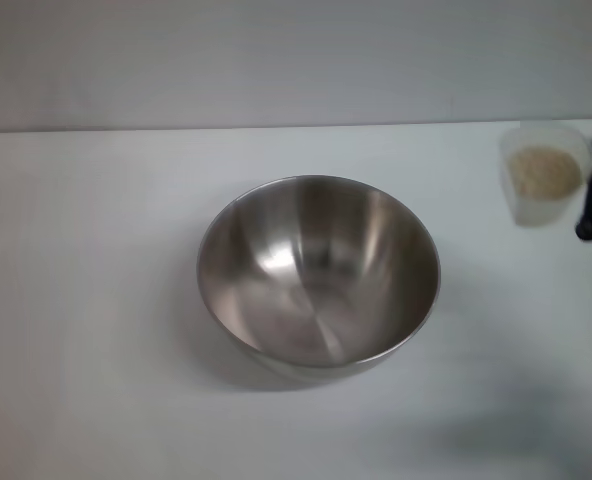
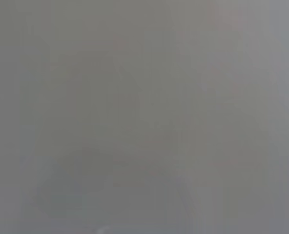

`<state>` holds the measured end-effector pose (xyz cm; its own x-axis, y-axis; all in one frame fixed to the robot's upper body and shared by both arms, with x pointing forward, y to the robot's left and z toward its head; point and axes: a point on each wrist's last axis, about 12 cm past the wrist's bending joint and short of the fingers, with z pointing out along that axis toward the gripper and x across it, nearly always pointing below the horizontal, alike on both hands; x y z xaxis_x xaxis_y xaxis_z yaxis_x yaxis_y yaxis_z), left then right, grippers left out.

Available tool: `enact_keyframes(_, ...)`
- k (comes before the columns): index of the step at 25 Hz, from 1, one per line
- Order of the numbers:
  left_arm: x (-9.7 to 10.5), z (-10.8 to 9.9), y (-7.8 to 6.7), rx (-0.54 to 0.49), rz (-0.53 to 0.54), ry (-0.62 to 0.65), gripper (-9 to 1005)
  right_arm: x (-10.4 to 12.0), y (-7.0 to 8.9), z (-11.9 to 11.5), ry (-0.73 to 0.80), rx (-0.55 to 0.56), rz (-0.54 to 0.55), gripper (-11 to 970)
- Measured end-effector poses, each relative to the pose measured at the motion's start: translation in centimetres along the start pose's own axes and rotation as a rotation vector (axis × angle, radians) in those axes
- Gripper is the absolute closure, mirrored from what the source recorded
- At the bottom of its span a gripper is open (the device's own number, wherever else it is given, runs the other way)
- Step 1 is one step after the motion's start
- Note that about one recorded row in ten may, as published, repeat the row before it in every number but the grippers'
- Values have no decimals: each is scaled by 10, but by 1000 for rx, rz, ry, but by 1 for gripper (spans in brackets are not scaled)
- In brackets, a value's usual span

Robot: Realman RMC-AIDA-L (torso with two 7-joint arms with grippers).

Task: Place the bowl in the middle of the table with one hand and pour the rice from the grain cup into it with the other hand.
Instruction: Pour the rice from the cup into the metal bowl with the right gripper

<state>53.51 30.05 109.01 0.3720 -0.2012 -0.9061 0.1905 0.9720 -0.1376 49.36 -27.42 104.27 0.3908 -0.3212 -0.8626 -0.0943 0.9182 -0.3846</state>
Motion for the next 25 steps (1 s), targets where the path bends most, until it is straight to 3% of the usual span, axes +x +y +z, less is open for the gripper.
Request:
enact_keyframes(2, 0, 0, 0, 1, 0, 0, 705, -5, 2, 19, -53, -27, -75, 940)
enact_keyframes(8, 0, 0, 0, 2, -1, -1, 705, -14, 9, 43, -126, -76, -221, 941)
enact_keyframes(9, 0, 1, 0, 2, -1, -2, 705, -18, 13, 50, -157, -95, -294, 941)
enact_keyframes(15, -1, 2, 1, -3, 0, -6, 705, -23, 27, 60, -215, -155, -464, 941)
enact_keyframes(19, -2, 3, 0, -2, -1, -12, 704, -22, 40, 65, -234, -224, -653, 940)
enact_keyframes(21, -2, 2, 0, -2, -1, -14, 704, -21, 43, 65, -238, -240, -693, 940)
enact_keyframes(22, -2, 3, 0, -1, -1, -15, 704, -20, 47, 66, -248, -270, -773, 940)
enact_keyframes(25, -3, 3, 0, -1, -1, -15, 704, -19, 50, 68, -261, -287, -844, 940)
